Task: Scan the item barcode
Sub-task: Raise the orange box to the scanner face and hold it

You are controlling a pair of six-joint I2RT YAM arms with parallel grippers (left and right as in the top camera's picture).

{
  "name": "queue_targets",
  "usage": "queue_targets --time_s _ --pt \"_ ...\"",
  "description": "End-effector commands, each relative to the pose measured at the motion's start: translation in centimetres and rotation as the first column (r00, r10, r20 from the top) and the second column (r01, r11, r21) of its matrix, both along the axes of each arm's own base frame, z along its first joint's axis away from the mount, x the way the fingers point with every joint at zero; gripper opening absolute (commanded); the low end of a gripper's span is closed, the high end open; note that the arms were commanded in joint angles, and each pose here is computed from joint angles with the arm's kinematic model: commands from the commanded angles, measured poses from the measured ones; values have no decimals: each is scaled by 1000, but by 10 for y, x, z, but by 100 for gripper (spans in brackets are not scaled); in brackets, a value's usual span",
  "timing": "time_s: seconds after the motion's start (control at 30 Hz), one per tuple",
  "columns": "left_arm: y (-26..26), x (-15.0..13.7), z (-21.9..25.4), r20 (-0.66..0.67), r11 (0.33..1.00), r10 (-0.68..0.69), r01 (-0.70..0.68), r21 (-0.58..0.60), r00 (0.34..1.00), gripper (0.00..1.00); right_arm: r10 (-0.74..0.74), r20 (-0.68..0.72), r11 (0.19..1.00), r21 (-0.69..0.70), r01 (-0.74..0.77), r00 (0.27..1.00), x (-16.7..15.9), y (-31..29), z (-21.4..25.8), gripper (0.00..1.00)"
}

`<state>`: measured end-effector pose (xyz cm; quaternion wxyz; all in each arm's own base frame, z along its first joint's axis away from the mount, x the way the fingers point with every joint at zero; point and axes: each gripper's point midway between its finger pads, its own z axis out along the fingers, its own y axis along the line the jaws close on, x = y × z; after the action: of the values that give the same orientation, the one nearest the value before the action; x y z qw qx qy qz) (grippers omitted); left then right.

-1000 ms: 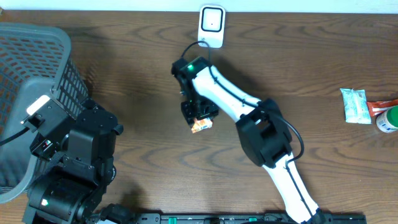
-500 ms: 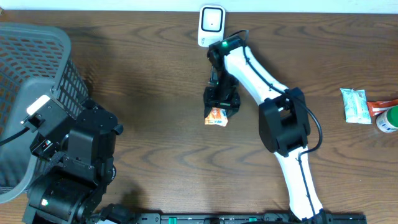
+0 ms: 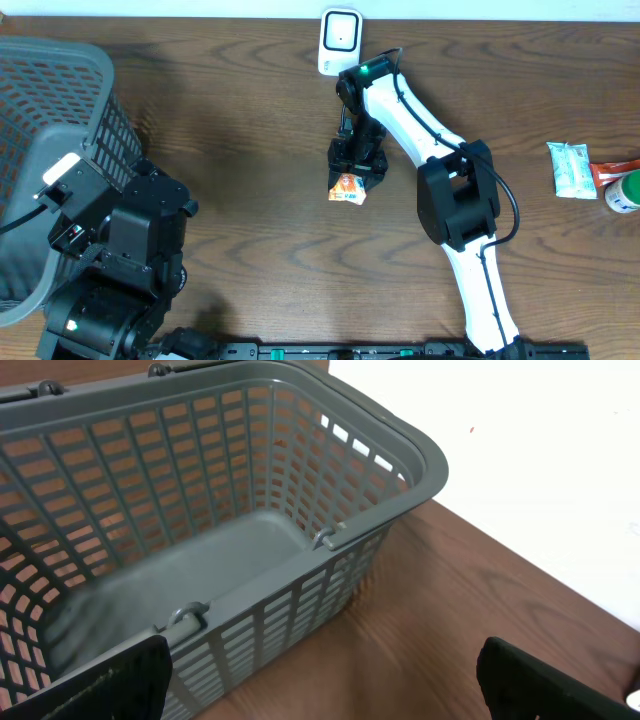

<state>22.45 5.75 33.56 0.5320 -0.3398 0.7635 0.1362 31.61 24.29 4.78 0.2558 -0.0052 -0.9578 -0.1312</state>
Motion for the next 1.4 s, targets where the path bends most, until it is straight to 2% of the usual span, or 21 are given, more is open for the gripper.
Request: queue_targets --time_s 0.0,0.27,0.47,0.57,0.7,0.77,1.0,1.13,1.37 --pt "3 -2 6 17 1000 14 -14 -3 1000 98 -7 17 1000 26 6 1000 5 6 2 55" --pt "3 -2 6 17 1000 14 -14 -3 1000 98 -5 144 992 126 -13 990 33 25 8 52" --pt "3 -2 6 17 1000 14 -14 -3 1000 98 -3 321 981 184 -59 947 71 31 54 52" --pt "3 -2 6 17 1000 14 -14 -3 1000 98 -10 459 984 164 -74 888 96 26 88 52" --pt "3 -2 6 17 1000 14 -14 -3 1000 98 -26 676 989 127 -81 737 132 19 146 53" --pt "3 -2 6 17 1000 14 -14 -3 1000 98 -44 787 992 107 -66 615 151 12 183 52" --pt "3 -2 6 17 1000 14 -14 -3 1000 98 -29 950 998 7 70 310 205 -14 237 52" --pt "3 -2 6 17 1000 14 -14 -3 1000 98 6 979 991 -33 128 206 235 -20 238 52" --pt "3 -2 6 17 1000 14 -14 -3 1000 98 33 998 991 -40 125 61 285 -6 219 48"
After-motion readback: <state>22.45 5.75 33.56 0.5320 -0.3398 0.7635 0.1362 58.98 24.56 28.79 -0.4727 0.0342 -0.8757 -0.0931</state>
